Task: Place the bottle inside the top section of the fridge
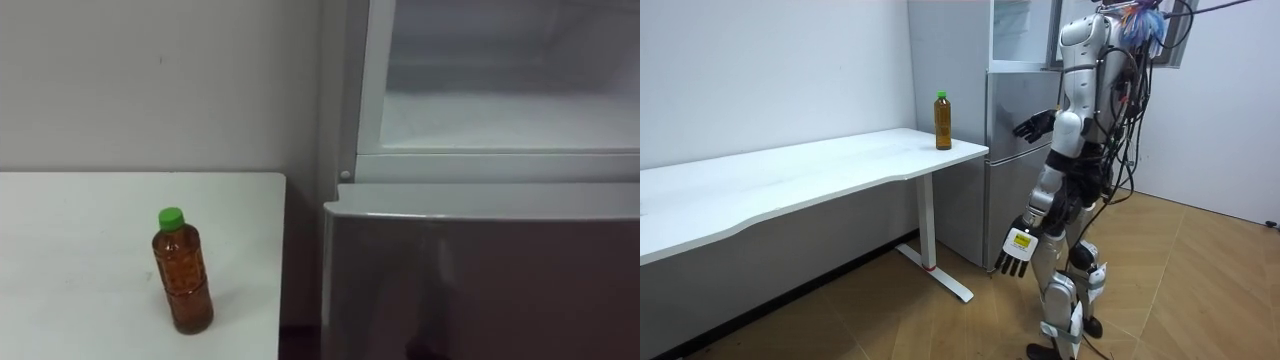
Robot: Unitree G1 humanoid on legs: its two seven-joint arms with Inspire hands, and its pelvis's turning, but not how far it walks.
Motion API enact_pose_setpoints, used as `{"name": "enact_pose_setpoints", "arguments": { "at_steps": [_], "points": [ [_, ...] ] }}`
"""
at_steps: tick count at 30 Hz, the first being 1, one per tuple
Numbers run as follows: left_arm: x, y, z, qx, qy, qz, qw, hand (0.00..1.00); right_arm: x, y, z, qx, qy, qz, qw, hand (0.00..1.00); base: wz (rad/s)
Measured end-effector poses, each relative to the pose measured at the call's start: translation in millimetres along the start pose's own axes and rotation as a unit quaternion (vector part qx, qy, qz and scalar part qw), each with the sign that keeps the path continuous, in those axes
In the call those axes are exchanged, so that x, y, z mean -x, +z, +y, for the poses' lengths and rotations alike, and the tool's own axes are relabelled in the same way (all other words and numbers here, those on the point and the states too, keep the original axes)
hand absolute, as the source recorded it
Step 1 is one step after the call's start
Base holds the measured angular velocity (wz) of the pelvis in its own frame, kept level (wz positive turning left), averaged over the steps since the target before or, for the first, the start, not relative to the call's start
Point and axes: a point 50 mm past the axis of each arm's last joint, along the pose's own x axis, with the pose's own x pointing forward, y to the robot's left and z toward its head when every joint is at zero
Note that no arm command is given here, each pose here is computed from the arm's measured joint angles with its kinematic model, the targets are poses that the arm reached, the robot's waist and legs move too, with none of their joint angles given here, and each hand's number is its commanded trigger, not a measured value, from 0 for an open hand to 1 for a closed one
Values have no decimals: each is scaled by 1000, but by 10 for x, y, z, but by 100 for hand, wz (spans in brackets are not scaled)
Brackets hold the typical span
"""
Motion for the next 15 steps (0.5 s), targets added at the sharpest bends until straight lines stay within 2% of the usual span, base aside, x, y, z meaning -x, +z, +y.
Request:
{"name": "enact_pose_setpoints", "arguments": {
  "at_steps": [6,15],
  "points": [
    [2,7,13,-2,-1,-3,1000,0,44,319,-56,26,21,-66,997,0,-4],
    [5,27,36,-6,-3,-8,1000,0,32,420,-127,1,52,-99,994,0,0]
  ]
}}
